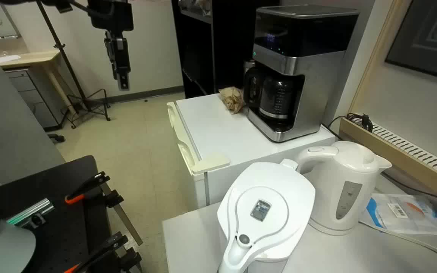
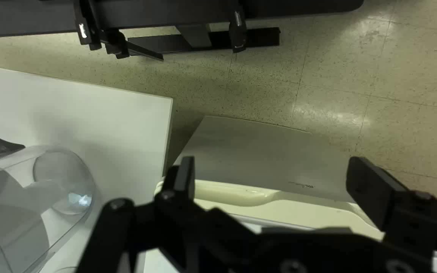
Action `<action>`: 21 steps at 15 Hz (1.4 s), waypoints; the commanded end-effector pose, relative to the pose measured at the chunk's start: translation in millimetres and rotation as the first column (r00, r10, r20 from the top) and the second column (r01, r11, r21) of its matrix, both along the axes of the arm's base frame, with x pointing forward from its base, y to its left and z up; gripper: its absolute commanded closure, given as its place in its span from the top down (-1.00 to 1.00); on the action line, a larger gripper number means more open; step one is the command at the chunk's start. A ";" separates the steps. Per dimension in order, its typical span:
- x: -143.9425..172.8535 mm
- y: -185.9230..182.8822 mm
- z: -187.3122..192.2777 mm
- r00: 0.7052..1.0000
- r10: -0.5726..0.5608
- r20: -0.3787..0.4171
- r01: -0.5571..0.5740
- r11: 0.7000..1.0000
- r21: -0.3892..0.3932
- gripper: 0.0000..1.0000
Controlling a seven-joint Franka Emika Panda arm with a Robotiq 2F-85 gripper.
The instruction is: Press a button on the coffeemaker.
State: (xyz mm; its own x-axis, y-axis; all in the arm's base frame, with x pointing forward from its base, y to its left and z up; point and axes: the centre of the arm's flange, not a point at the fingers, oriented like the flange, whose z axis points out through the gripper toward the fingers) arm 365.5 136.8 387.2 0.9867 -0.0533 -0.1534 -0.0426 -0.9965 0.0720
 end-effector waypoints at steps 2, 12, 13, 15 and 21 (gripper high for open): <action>0.0 0.0 0.0 1.000 0.000 0.000 0.000 1.000 0.000 1.00; 15.1 -9.8 6.1 0.999 0.011 0.044 -0.009 0.998 -0.054 1.00; 18.8 -14.3 7.4 0.998 0.035 0.050 -0.030 0.996 -0.084 1.00; 25.5 -22.6 9.0 0.991 0.087 0.100 -0.071 0.985 -0.159 1.00; 49.5 -44.6 13.2 0.943 0.299 0.143 -0.218 0.885 -0.410 0.70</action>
